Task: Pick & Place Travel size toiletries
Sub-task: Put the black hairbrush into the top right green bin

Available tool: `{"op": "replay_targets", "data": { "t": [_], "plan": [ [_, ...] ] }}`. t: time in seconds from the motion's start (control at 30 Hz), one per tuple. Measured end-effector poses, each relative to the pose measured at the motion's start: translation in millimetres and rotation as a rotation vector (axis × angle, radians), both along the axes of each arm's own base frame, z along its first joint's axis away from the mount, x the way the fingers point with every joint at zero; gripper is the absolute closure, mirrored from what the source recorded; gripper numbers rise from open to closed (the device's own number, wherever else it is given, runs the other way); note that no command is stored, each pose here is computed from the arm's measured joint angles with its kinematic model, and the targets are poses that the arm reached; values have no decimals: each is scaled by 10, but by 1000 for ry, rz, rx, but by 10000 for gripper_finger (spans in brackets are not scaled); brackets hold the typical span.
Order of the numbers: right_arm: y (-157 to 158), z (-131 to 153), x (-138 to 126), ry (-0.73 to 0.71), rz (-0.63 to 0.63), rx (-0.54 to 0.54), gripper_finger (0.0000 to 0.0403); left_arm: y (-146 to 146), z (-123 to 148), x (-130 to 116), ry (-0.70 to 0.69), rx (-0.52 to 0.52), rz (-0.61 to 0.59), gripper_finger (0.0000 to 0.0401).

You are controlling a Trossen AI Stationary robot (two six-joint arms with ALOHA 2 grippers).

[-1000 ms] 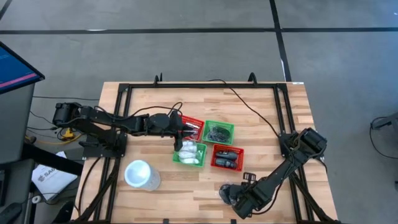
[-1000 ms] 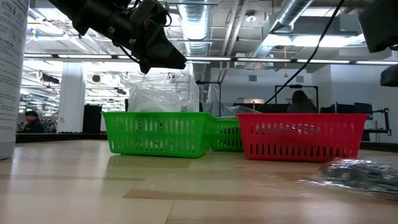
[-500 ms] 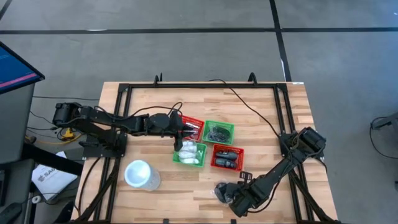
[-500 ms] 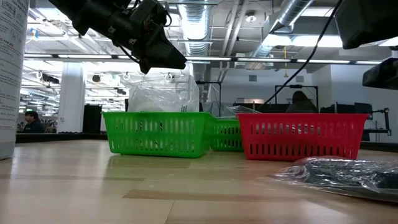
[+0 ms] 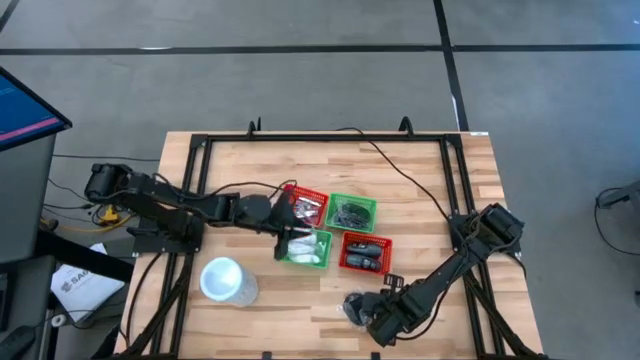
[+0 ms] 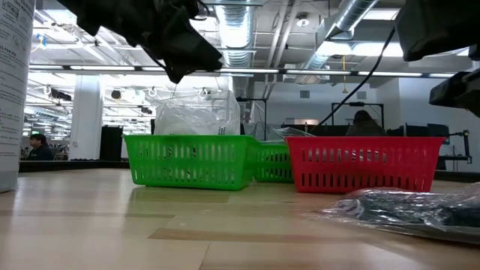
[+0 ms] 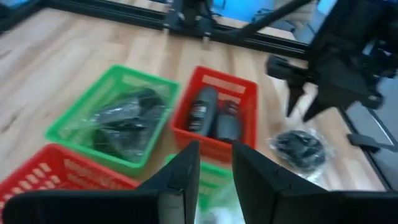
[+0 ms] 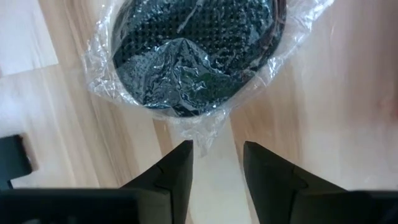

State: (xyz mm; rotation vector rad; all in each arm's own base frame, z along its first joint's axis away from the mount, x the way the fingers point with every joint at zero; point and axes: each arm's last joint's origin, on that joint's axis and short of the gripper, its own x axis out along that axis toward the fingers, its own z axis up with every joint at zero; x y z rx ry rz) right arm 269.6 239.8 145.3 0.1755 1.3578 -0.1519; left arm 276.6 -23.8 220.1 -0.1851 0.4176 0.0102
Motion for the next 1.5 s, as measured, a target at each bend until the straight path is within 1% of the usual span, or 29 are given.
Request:
{"op": "replay_targets", "data": {
  "t": [0.17, 0.37, 0.47, 0.6, 0.8, 1.17, 1.23, 1.3, 1.43, 1.5],
  "plan": [
    [-5, 0, 5, 0, -2, 0, 246, -268, 2, -10, -22, -2, -96, 316],
    [-19, 0, 16, 1, 4, -3, 207, -614, -153, 47, -35, 15, -217, 316],
    [-24, 0, 20, 2, 2, -1, 192, -709, -269, 117, -49, 12, -240, 316],
    [-21, 0, 19, 5, 3, 3, 181, -752, -416, 185, -27, 2, -242, 316],
    [-21, 4, 18, 7, 19, 4, 180, -854, -488, 381, -15, -21, -286, 316],
    [-50, 5, 45, 7, 8, 5, 193, -1136, -659, 769, 26, -25, -357, 316],
    [-51, 5, 46, 6, 8, 5, 195, -1211, -674, 829, 30, -3, -382, 316],
    [-51, 5, 46, 6, 8, 5, 197, -1268, -706, 874, 74, 34, -399, 317],
    [-51, 5, 46, 6, 8, 5, 200, -1357, -783, 974, 181, 80, -382, 330],
    [-50, 5, 46, 6, 8, 5, 201, -1395, -822, 1033, 188, 87, -379, 341]
  ]
}}
